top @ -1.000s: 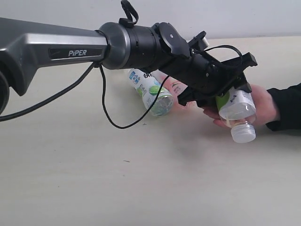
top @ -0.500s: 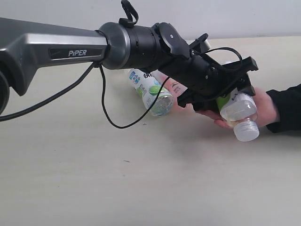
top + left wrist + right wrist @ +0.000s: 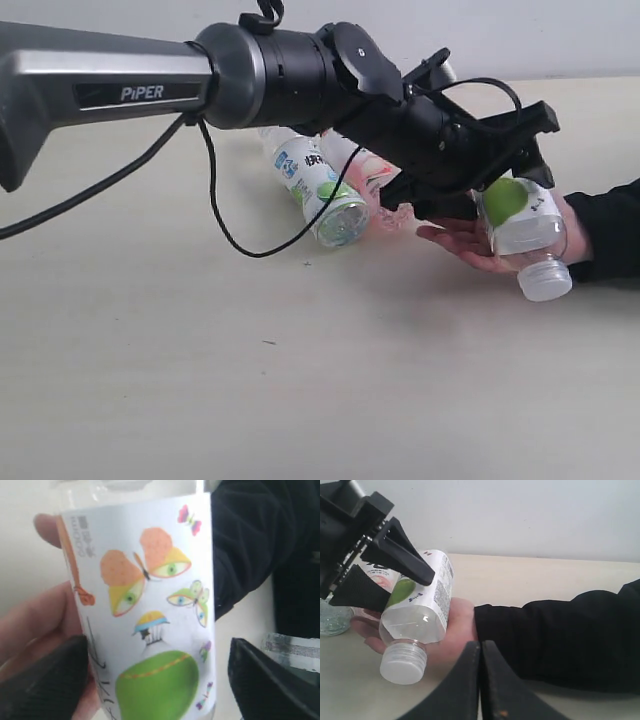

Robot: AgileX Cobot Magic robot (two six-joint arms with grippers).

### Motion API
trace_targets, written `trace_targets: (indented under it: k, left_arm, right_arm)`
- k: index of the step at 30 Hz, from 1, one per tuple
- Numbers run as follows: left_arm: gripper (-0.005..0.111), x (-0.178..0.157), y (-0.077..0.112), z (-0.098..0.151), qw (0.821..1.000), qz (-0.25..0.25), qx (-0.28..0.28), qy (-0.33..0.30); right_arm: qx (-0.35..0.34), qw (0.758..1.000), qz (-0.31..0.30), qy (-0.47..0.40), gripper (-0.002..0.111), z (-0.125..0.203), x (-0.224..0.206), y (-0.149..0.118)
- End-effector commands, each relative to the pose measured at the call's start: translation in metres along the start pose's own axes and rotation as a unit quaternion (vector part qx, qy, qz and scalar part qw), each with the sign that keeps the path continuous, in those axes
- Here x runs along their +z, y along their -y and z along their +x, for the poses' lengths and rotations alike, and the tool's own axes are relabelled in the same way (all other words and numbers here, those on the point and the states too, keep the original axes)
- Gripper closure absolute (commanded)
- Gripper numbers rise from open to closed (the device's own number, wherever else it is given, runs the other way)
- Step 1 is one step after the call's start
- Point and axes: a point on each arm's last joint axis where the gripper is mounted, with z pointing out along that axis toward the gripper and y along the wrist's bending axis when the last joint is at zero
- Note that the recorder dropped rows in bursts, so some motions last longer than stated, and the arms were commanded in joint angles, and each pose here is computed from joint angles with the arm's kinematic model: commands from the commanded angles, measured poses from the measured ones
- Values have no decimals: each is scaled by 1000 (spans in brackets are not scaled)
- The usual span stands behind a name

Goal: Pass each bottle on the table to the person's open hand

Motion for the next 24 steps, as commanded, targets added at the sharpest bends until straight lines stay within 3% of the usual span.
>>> trace_targets:
  k: [1, 8, 15, 21, 24]
  left_arm:
    - [33, -21, 19, -3, 1000, 18, 23, 8]
    - [33, -41, 36, -3, 998, 25, 51, 7]
    - [33, -85, 48, -11, 992, 5, 122, 11]
    - [33, -134, 47, -17, 985, -43, 168, -7]
    - [39, -153, 43, -17, 976, -111, 188, -5]
  right_arm:
    - [-2, 1000, 2, 7, 108, 0, 0, 0]
    - [-2, 1000, 2, 7, 108, 0, 0, 0]
    - [-2, 1000, 2, 7, 108, 0, 0, 0]
    - [-2, 1000, 2, 7, 108, 0, 0, 0]
    - [-2, 1000, 2, 7, 108, 0, 0, 0]
